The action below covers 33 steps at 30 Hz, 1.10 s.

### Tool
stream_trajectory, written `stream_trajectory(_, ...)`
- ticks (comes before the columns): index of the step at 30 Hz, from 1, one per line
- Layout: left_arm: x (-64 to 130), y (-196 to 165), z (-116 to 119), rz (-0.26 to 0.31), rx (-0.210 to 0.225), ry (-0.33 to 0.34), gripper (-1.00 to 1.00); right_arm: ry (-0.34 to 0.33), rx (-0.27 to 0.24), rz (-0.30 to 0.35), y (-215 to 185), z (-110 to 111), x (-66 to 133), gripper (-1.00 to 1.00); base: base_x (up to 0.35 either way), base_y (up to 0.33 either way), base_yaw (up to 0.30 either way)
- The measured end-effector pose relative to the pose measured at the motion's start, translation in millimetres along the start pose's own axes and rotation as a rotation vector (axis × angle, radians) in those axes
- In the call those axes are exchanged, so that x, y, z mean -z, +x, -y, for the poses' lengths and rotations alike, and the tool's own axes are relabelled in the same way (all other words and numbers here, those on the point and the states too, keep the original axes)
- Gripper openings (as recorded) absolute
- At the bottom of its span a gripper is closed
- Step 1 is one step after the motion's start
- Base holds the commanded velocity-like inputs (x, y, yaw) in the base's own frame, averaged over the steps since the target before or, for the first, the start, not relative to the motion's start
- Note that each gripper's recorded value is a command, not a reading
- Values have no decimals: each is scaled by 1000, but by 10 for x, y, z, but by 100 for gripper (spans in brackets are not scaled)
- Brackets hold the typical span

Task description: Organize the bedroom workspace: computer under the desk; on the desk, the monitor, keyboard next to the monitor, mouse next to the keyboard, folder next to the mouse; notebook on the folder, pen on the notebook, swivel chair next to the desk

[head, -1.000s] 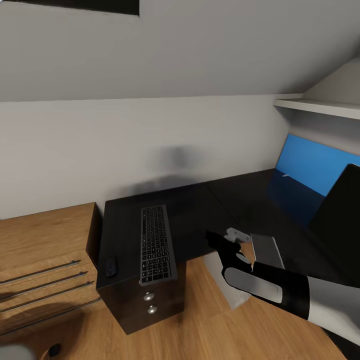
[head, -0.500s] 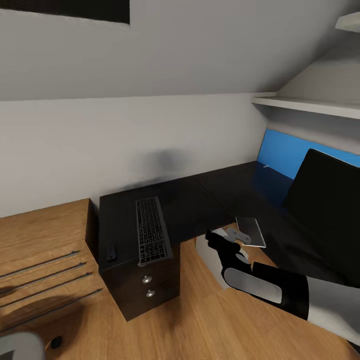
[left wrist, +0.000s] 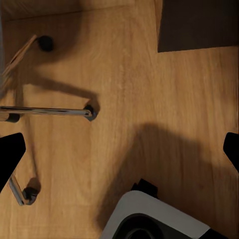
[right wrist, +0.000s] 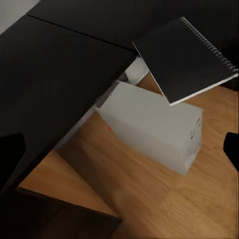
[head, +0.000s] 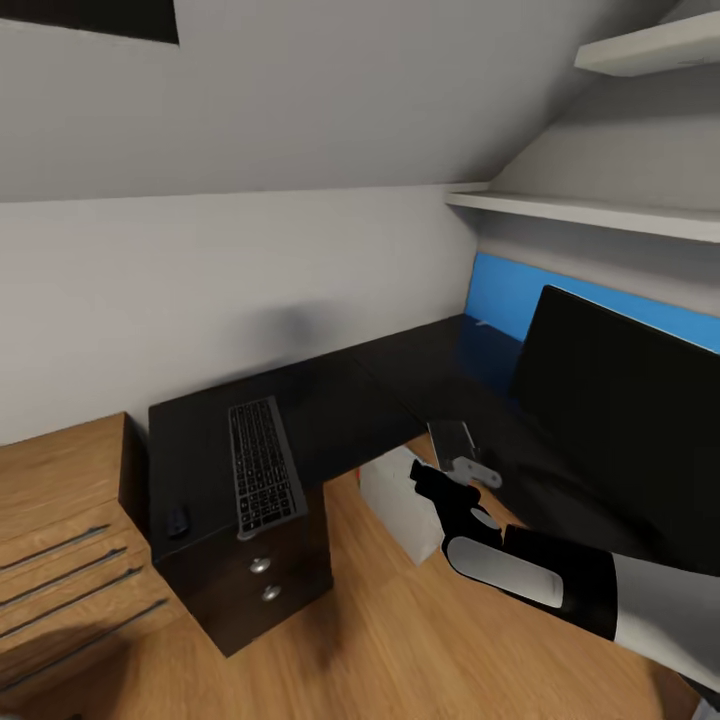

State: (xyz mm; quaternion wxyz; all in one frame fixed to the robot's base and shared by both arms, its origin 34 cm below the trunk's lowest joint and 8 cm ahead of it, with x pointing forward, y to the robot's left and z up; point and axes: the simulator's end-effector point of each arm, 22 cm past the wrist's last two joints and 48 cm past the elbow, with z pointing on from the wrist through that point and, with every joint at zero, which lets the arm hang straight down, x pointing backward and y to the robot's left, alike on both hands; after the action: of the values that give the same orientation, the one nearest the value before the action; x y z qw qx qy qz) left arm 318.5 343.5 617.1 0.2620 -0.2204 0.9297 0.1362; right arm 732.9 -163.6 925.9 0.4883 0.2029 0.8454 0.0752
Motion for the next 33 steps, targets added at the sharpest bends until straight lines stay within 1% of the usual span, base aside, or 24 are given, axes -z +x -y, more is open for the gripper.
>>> stream_trajectory(5,-34,-16,20,6,5,3,100,-1,-1,-1,36,4,-24,100,-2,0,-273)
stream_trajectory(9,-79,7,32,5,6,3,100,-2,-1,-3,85,4,-55,100,0,0,-139)
stream_trajectory(17,-172,59,58,4,6,6,100,-10,-4,-8,195,-27,-112,100,0,0,-33)
stream_trajectory(24,-256,107,78,4,6,7,100,0,0,-6,293,2,-210,100,0,0,-5)
stream_trajectory(33,-364,174,112,3,6,10,100,-1,0,-7,402,30,-290,100,0,0,0)
